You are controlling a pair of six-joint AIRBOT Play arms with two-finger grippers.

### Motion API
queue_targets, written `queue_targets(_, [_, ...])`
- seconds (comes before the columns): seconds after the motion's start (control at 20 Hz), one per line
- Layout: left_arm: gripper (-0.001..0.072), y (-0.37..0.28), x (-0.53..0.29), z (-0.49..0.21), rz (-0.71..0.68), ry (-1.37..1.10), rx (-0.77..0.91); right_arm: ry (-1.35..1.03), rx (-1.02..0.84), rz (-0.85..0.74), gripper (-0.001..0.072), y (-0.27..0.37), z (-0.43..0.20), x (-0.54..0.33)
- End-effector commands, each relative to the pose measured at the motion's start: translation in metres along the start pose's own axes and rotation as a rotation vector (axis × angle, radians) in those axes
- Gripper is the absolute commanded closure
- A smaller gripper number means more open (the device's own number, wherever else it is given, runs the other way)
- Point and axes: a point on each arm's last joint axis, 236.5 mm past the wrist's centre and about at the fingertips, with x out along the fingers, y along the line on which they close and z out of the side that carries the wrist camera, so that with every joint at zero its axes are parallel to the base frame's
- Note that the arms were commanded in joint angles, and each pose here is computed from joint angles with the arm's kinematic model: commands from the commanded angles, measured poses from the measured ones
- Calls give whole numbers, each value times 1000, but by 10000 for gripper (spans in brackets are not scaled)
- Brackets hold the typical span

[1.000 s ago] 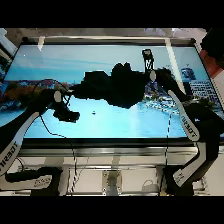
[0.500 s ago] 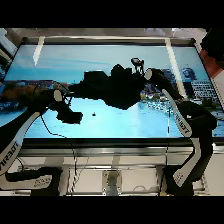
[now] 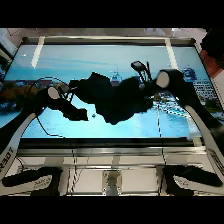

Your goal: Fold the clothes and pants, and hang the long-sleeved shirts on hangers.

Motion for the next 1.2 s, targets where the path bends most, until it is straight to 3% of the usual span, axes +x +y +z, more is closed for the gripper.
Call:
queue_targets(0.0, [351,-20,-18,11,-43,-88,50,9,95,-24,690,12,-92,-25])
queue_targets(0.1, [351,-26,-22,19,-62,-133,48,-14,131,-25,680,17,-125,-34])
queue_targets(0.15, [350,-33,-24,25,-91,-158,56,-26,159,-25,591,20,-136,-41])
queue_targets(0.2, [350,-41,-26,31,-124,-186,82,-34,195,-33,394,20,-142,-50])
queue_targets(0.25, [350,-51,-28,36,-162,-213,117,-44,235,-59,137,16,-148,-59])
queue_targets(0.3, [350,-60,-31,40,-191,-239,162,-57,259,-99,79,8,-153,-67])
queue_targets(0.45, [341,-61,-33,51,-191,-291,212,-43,334,-266,79,-26,-178,-88])
queue_targets(0.55, [265,-55,-30,62,-174,-321,193,21,391,-340,79,-39,-198,-93])
queue_targets(0.6, [263,-50,-26,67,-165,-331,182,47,404,-355,78,-41,-205,-93])
queue_targets(0.75, [136,-32,-6,80,-134,-337,158,78,428,-393,78,-49,-217,-84])
queue_targets(0.95, [99,-16,8,113,-99,-368,170,155,423,-427,78,-57,-242,-63])
queue_targets(1.15, [98,-11,9,160,-91,-412,152,73,447,-367,79,-51,-230,-34])
